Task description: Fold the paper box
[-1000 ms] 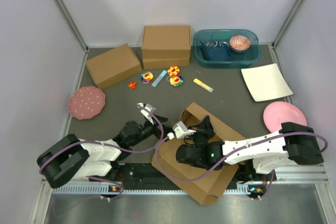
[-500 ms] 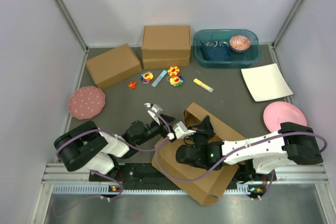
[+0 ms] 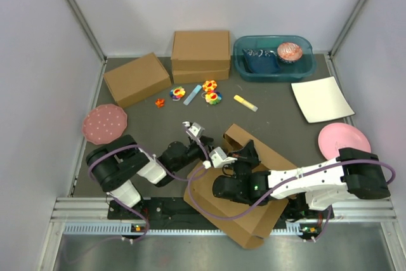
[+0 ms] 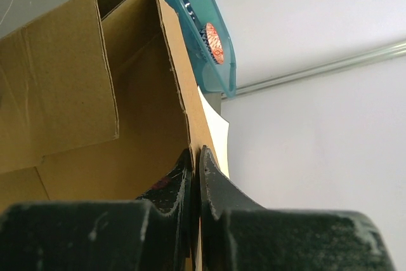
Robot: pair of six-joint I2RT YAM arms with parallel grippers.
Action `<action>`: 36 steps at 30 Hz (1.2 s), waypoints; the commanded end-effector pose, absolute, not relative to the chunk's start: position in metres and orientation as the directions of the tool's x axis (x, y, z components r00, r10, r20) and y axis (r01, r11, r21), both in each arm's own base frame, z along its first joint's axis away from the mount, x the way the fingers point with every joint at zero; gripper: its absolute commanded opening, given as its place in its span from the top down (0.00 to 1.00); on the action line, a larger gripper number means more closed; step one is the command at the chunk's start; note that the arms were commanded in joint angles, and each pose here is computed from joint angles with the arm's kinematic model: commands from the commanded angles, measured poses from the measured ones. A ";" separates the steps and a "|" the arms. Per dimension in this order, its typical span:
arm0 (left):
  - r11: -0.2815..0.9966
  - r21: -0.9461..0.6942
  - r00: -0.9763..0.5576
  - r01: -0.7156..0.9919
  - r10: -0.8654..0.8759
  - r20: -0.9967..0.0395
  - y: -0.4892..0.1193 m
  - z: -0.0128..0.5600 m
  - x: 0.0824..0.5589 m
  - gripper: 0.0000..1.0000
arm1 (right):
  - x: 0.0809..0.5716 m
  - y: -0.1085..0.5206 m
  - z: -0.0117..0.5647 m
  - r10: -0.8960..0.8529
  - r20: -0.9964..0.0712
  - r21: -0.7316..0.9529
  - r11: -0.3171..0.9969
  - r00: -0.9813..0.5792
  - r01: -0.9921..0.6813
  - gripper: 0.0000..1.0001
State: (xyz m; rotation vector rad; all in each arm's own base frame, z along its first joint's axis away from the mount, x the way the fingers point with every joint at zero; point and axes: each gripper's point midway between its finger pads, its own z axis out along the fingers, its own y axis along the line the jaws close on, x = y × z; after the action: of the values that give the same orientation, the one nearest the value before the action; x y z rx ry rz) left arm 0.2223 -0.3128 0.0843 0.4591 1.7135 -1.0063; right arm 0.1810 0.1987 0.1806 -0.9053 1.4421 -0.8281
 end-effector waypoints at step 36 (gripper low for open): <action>0.450 -0.205 -0.003 0.869 -0.409 -0.912 -0.349 0.221 0.247 0.61 | 0.162 0.226 0.121 -0.838 -0.544 -0.765 0.516 -0.043 -0.385 1.00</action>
State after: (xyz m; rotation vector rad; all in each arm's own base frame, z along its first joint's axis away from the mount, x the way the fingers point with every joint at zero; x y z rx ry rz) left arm 0.2391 -0.3497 0.1130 0.6400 1.5687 -1.0041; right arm 0.1812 0.1923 0.1811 -0.9143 1.4424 -0.8480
